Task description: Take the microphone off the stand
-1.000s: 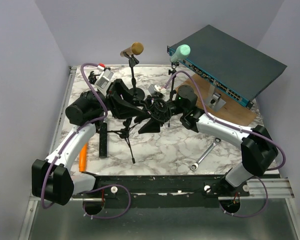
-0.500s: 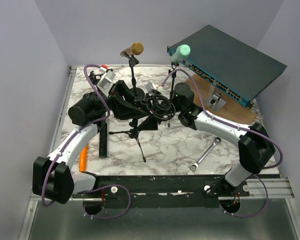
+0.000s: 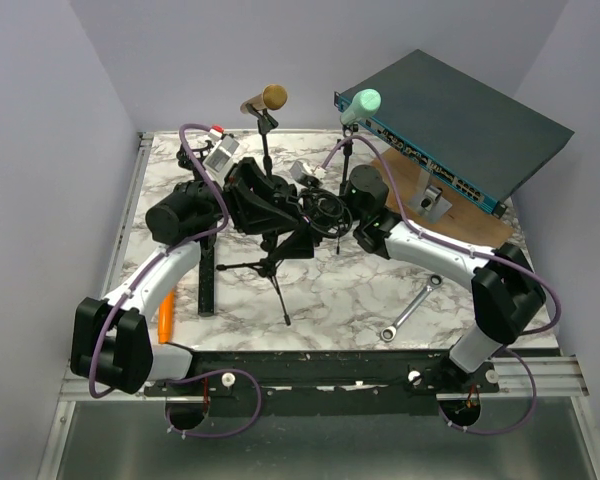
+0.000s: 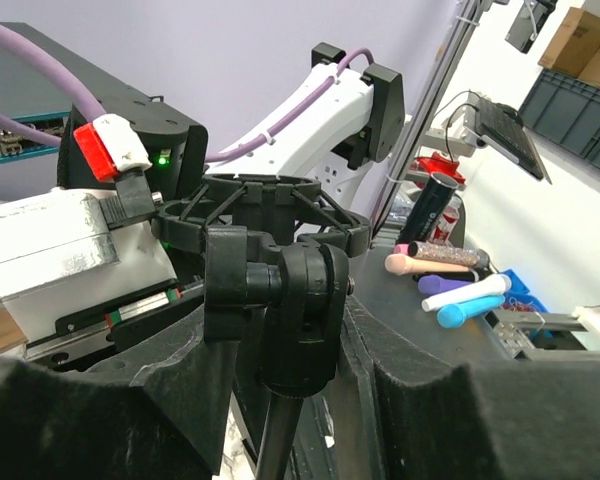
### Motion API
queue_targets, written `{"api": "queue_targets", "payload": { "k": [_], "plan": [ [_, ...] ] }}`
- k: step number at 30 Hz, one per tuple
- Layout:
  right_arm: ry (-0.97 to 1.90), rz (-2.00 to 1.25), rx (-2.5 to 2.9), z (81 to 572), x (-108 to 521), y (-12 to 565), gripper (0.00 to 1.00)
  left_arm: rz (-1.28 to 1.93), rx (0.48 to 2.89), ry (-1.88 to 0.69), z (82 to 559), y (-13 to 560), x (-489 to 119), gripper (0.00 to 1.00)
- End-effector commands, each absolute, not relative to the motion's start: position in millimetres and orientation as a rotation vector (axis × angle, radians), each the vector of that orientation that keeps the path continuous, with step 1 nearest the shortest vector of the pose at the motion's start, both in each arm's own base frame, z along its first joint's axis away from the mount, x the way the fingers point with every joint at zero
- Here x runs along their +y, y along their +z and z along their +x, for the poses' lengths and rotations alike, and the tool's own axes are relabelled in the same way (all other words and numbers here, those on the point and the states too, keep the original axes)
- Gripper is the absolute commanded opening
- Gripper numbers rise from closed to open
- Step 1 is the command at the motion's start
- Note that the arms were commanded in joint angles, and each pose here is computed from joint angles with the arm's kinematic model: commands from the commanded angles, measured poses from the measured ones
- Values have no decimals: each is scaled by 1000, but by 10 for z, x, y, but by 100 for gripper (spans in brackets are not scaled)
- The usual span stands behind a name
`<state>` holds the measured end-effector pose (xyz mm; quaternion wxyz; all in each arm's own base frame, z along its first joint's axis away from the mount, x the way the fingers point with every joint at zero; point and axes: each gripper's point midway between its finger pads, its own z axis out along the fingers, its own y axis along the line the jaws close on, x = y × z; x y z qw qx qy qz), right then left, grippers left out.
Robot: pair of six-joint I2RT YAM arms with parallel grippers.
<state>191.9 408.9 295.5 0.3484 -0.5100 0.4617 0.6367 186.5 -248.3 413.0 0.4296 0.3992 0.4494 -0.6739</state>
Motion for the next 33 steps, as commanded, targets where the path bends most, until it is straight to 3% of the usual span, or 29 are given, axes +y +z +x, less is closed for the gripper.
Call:
{"api": "queue_targets", "payload": {
  "k": [1,7,15,24,26,31,33],
  "plan": [
    [1702,-1349,1164,1826,4158,2891,62,964,931,-1635,1790,4499,-2439,0],
    [1734,-1345,1168,1774,4182,2815,52,946,915,-1636,1784,4522,-2427,0],
    [1742,-1330,1144,1718,4148,2852,63,933,922,-1631,1794,4495,-2394,0],
    [1735,-1338,1116,1702,4121,2909,63,930,920,-1622,1715,4500,-2340,0],
    [1758,-1329,1111,1688,4118,2936,61,912,920,-1627,1737,4496,-2341,0],
    [1799,-1311,1086,1657,4110,3020,42,881,922,-1631,1794,4470,-2347,0],
    [1822,-1303,1079,1635,4101,3042,43,874,922,-1630,1808,4457,-2348,0]
  ]
}}
